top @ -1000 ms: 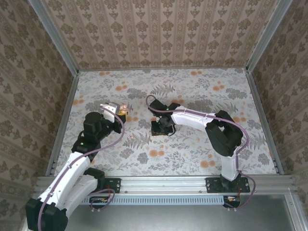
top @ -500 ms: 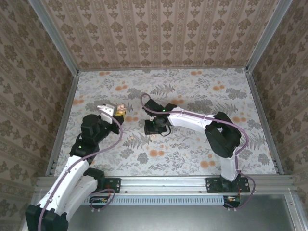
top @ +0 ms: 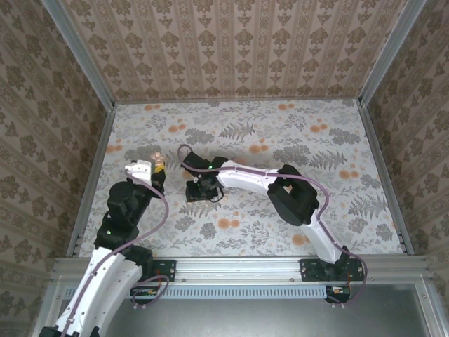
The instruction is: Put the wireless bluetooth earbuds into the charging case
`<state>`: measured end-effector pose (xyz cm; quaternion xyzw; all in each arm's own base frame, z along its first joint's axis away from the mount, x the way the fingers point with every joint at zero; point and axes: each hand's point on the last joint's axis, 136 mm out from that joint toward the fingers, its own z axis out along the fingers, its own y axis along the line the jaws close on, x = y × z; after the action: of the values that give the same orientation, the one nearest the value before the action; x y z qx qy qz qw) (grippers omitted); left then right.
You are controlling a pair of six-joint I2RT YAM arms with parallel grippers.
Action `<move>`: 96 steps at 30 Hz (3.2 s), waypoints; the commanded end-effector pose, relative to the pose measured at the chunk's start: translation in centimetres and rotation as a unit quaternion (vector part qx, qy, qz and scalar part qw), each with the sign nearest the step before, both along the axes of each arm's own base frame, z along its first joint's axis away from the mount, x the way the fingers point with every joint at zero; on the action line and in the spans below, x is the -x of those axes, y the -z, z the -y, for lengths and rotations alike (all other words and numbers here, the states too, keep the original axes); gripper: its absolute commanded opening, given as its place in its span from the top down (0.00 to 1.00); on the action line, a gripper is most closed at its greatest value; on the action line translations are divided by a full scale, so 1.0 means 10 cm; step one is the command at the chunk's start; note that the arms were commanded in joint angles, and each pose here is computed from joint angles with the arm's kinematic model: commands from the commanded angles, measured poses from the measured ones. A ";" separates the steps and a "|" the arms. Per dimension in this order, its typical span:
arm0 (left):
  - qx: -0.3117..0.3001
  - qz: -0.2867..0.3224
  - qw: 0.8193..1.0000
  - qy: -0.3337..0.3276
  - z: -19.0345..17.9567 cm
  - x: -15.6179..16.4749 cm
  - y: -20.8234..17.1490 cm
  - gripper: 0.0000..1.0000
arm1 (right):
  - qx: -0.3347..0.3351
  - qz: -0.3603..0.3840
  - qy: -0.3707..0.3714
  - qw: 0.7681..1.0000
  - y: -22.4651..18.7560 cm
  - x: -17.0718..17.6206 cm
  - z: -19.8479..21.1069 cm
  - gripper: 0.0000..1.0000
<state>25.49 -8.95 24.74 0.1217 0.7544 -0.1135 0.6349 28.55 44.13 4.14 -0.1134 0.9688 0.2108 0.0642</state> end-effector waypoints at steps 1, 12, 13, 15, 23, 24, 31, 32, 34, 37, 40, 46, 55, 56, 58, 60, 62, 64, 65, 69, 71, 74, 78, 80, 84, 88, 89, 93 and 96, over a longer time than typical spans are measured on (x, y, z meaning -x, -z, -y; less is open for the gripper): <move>-0.010 -0.004 1.000 -0.015 -0.07 -0.01 0.09 1.00 | 0.022 -0.005 0.001 1.000 0.04 0.01 0.02 0.66; -0.006 -0.008 1.000 -0.012 -0.06 -0.01 0.13 1.00 | 0.050 -0.002 -0.016 0.999 0.20 -0.02 -0.04 0.66; -0.006 -0.009 1.000 -0.012 -0.07 -0.01 0.13 1.00 | 0.054 -0.002 -0.019 0.998 0.21 -0.02 -0.03 0.66; -0.005 -0.010 1.000 -0.012 -0.06 -0.01 0.14 1.00 | 0.063 -0.001 -0.026 0.998 0.23 0.01 -0.03 0.66; -0.002 -0.013 1.000 -0.011 -0.06 -0.02 0.16 1.00 | 0.093 0.001 -0.043 0.995 0.31 0.07 0.07 0.68; -0.002 -0.014 1.000 -0.010 -0.06 -0.02 0.16 1.00 | 0.095 0.001 -0.044 0.994 0.31 0.07 0.08 0.69; 0.002 -0.024 1.000 0.003 -0.01 -0.02 0.19 1.00 | 0.093 0.011 -0.054 0.994 0.29 0.03 0.08 0.73; 0.002 -0.024 1.000 0.003 -0.01 -0.02 0.18 1.00 | 0.091 0.014 -0.058 0.994 0.27 0.02 0.06 0.73; 0.003 -0.024 1.000 0.004 -0.01 -0.02 0.18 1.00 | 0.088 0.021 -0.066 0.994 0.24 -0.01 0.04 0.73; 0.003 -0.024 1.000 0.003 -0.01 -0.03 0.17 1.00 | 0.086 0.029 -0.079 0.993 0.21 -0.04 0.00 0.71; 0.004 -0.024 1.000 0.003 -0.01 -0.02 0.17 1.00 | 0.096 0.022 -0.093 0.991 0.25 -0.03 0.00 0.70; 0.004 -0.025 1.000 0.001 -0.02 -0.03 0.17 1.00 | 0.110 0.005 -0.105 0.988 0.37 0.02 0.03 0.70; 0.006 -0.027 1.000 0.003 -0.01 -0.04 0.17 1.00 | 0.128 0.002 -0.108 0.986 0.38 0.08 0.17 0.78; 0.006 -0.027 1.000 0.004 0.00 -0.05 0.17 1.00 | 0.128 0.005 -0.106 0.986 0.35 0.08 0.19 0.79; 0.007 -0.030 0.999 0.011 0.02 -0.05 0.18 1.00 | 0.122 0.010 -0.102 0.987 0.29 0.06 0.22 0.81; 0.010 -0.031 0.999 0.019 0.05 -0.05 0.18 1.00 | 0.115 0.015 -0.093 0.989 0.24 0.04 0.27 0.82; 0.015 -0.034 0.999 0.026 0.08 -0.06 0.18 1.00 | 0.105 0.022 -0.081 0.991 0.16 -0.01 0.34 0.83; 0.021 -0.027 0.998 0.044 0.15 -0.06 0.15 1.00 | 0.099 0.030 -0.071 0.992 0.10 -0.04 0.40 0.84; 0.025 -0.020 0.998 0.058 0.19 -0.05 0.13 1.00 | 0.095 0.037 -0.064 0.993 0.05 -0.07 0.45 0.84; 0.038 0.029 0.989 0.142 0.44 0.05 -0.03 1.00 | 0.088 0.071 -0.055 0.992 -0.15 -0.13 0.58 0.85; 0.041 0.045 0.981 0.182 0.56 0.09 -0.07 1.00 | 0.086 0.097 -0.052 0.990 -0.28 -0.15 0.66 0.85; 0.033 0.084 0.961 0.263 0.77 0.24 -0.16 1.00 | 0.079 0.137 -0.048 0.986 -0.47 -0.18 0.77 0.86; 0.029 0.120 0.942 0.311 0.88 0.35 -0.28 1.00 | 0.068 0.193 -0.041 0.978 -0.77 -0.20 0.95 0.87; 0.024 0.133 0.936 0.326 0.91 0.39 -0.32 1.00 | 0.063 0.223 -0.039 0.972 -0.93 -0.20 1.05 0.87; 0.017 0.148 0.924 0.352 0.97 0.45 -0.38 1.00 | 0.039 0.283 -0.038 0.957 -1.27 -0.24 1.17 0.87; 0.012 0.161 0.908 0.386 1.04 0.52 -0.44 1.00 | 0.019 0.341 -0.047 0.939 -1.61 -0.22 1.27 0.88; 0.011 0.161 0.905 0.395 1.06 0.54 -0.45 1.00 | 0.013 0.355 -0.051 0.933 -1.69 -0.21 1.29 0.88; 0.008 0.159 0.894 0.419 1.10 0.57 -0.48 1.00 | -0.010 0.410 -0.065 0.910 -2.01 -0.15 1.36 0.88; 0.009 0.151 0.886 0.439 1.14 0.60 -0.49 1.00 | -0.037 0.454 -0.078 0.887 -2.33 -0.05 1.43 0.88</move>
<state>20.61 -19.95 27.06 0.4117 0.5670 -0.3643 0.6133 28.93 30.29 23.95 -0.2498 0.8535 0.1738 0.4231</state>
